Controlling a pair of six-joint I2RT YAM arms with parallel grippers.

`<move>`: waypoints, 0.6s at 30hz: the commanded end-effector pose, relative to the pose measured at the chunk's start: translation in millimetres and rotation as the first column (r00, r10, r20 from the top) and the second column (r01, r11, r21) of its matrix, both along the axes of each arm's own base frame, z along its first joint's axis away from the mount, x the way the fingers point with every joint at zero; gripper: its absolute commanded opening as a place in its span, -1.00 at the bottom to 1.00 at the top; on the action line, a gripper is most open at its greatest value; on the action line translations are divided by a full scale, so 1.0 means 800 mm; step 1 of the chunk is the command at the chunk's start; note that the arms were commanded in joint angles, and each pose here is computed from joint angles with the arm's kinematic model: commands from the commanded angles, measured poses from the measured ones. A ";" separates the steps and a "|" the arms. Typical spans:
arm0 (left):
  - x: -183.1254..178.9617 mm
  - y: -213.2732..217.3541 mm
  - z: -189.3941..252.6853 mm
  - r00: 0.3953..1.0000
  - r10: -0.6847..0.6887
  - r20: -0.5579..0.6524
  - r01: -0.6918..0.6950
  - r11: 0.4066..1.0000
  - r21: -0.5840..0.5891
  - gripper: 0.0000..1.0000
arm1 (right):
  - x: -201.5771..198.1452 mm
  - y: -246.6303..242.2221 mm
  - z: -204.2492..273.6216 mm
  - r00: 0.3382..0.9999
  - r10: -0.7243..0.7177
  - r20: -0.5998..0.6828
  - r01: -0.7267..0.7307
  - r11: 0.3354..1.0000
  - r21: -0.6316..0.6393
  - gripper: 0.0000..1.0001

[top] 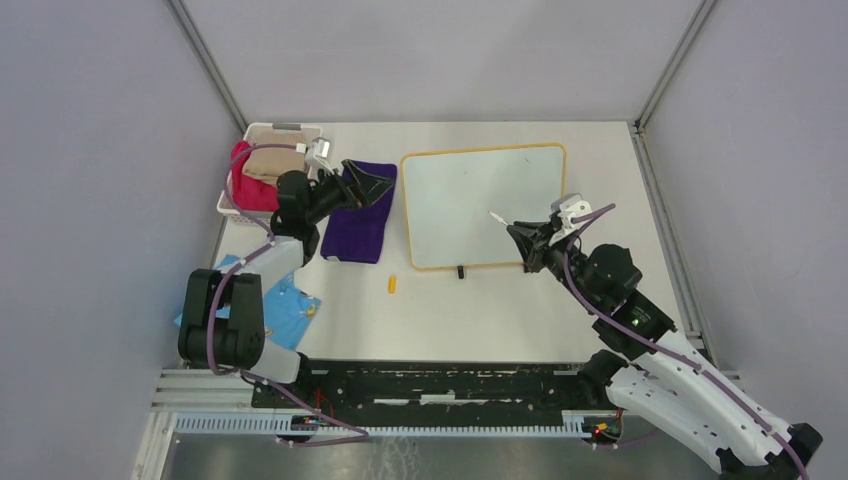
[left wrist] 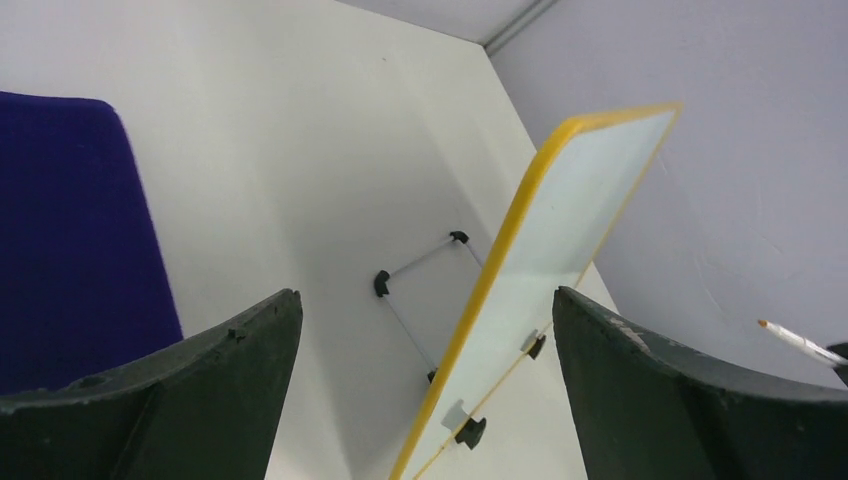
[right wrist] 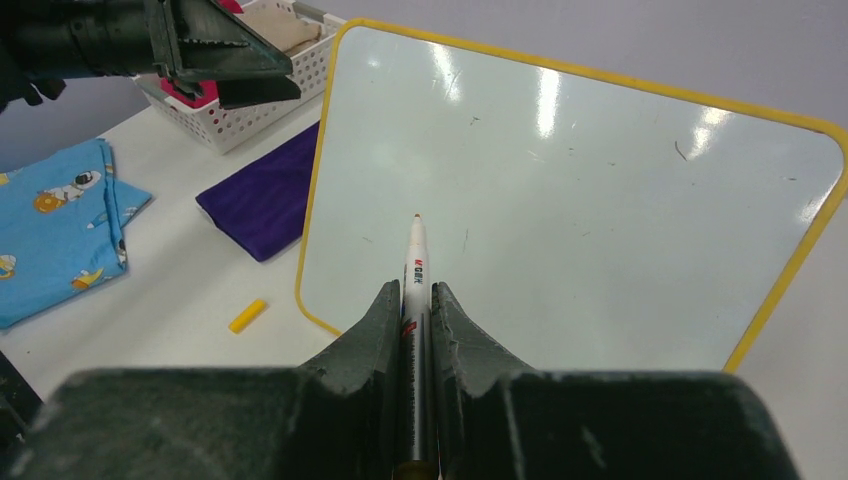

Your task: Write a sentence on the whiteboard

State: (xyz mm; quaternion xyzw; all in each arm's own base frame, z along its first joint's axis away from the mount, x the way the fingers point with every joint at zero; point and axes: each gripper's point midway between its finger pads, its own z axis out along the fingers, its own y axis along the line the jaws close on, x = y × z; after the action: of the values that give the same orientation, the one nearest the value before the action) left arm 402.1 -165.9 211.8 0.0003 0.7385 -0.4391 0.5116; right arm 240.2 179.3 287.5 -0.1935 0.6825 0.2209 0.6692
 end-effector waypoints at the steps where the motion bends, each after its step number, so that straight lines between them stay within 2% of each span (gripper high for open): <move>1: -0.021 -0.016 0.046 0.974 -0.119 0.192 0.143 0.983 -0.114 0.99 | -0.006 0.002 0.040 0.997 0.021 0.076 -0.025 0.998 0.061 -1.00; 8: -0.035 -0.003 0.061 0.960 -0.040 0.279 0.095 0.978 -0.187 0.99 | -0.008 0.001 0.040 0.996 0.022 0.081 -0.027 0.997 0.070 -1.00; 10: -0.026 0.013 0.065 0.968 0.026 0.250 0.030 0.975 -0.220 0.99 | -0.008 0.001 0.041 0.996 0.021 0.084 -0.027 0.997 0.073 -1.00; 13: -0.006 0.040 0.061 0.986 0.074 0.146 -0.038 0.971 -0.236 0.99 | -0.009 0.000 0.042 0.996 0.021 0.089 -0.028 0.997 0.076 -1.00; 16: -0.001 0.047 0.071 0.992 -0.002 0.128 0.027 0.980 -0.196 0.99 | -0.011 -0.001 0.042 0.995 0.020 0.094 -0.027 0.997 0.078 -1.00; 18: 0.002 0.048 0.074 0.994 -0.005 0.110 0.022 0.988 -0.153 0.99 | -0.011 -0.002 0.042 0.995 0.017 0.097 -0.025 0.996 0.082 -1.00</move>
State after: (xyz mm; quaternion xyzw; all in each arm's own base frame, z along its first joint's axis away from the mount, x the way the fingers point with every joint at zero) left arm 402.8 -128.2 236.6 -0.0409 0.6723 -0.4944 0.5495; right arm 234.5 177.9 298.6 -0.1933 0.6676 0.2315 0.6808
